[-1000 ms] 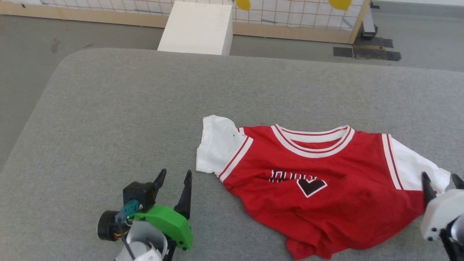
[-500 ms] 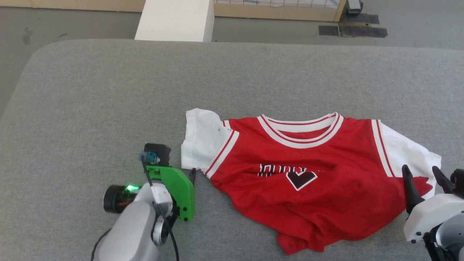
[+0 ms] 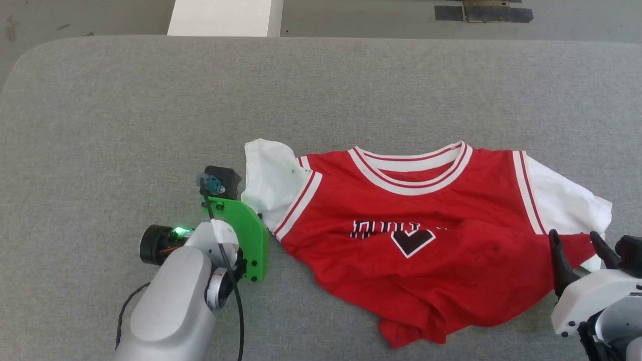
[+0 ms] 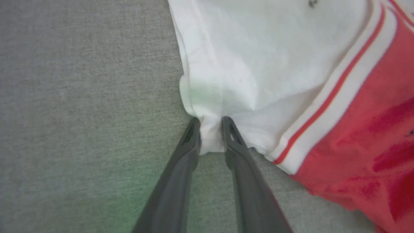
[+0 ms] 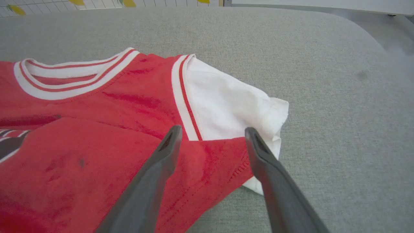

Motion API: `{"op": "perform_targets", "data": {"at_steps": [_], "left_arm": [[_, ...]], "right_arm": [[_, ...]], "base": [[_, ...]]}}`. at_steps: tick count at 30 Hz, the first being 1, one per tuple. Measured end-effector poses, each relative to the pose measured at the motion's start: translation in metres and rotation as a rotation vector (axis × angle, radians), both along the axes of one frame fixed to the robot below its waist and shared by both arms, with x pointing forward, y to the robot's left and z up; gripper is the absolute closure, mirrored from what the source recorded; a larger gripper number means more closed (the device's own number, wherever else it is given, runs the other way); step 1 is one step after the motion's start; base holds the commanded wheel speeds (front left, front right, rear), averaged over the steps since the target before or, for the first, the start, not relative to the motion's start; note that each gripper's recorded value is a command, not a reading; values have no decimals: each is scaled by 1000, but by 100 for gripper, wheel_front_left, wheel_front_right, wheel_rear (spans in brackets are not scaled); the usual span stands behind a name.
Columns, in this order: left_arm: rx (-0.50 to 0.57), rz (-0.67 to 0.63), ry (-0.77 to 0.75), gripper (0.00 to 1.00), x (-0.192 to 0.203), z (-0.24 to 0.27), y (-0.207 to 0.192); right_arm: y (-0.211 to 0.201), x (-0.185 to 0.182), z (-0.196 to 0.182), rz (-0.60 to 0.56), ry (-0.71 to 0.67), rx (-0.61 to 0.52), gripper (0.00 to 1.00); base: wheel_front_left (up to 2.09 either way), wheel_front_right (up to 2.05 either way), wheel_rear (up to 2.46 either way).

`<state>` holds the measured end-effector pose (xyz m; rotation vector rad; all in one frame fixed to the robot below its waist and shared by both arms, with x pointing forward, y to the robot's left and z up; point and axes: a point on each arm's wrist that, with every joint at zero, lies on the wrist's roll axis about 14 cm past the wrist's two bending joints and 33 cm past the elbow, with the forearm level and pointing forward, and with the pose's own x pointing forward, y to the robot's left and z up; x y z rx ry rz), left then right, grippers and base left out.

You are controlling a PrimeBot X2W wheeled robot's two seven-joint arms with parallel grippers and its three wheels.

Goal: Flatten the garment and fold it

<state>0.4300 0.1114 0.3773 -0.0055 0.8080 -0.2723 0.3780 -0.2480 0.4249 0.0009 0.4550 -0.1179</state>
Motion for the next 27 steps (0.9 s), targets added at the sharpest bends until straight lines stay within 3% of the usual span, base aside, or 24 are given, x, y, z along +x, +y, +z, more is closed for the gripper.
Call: {"op": "perform_targets", "data": {"at_steps": [5, 11, 17, 18, 19, 22, 27], "left_arm": [[-20, 47, -76, 100, -5, 11, 6], [-49, 168, -142, 100, -41, 18, 29], [-61, 187, -75, 100, -92, 10, 33], [-73, 188, -63, 82, -100, 9, 30], [-80, 189, -65, 0, -104, 10, 29], [-91, 228, -173, 0, -94, 31, 39], [-3, 222, -259, 0, -73, 48, 70]], "right_arm": [[3, 1, 2, 2, -14, 9, 0], [15, 4, 7, 35, -31, 24, 0], [33, 4, 11, 84, -38, 39, 0], [36, 5, 12, 92, -44, 40, 0], [38, 6, 14, 98, -49, 41, 0], [42, 7, 17, 110, -55, 43, 0], [40, 8, 19, 105, -59, 40, 0]], "base": [[0, 0, 0], [0, 0, 0], [0, 0, 0], [0, 0, 0], [0, 0, 0], [0, 0, 0], [0, 0, 0]]}}
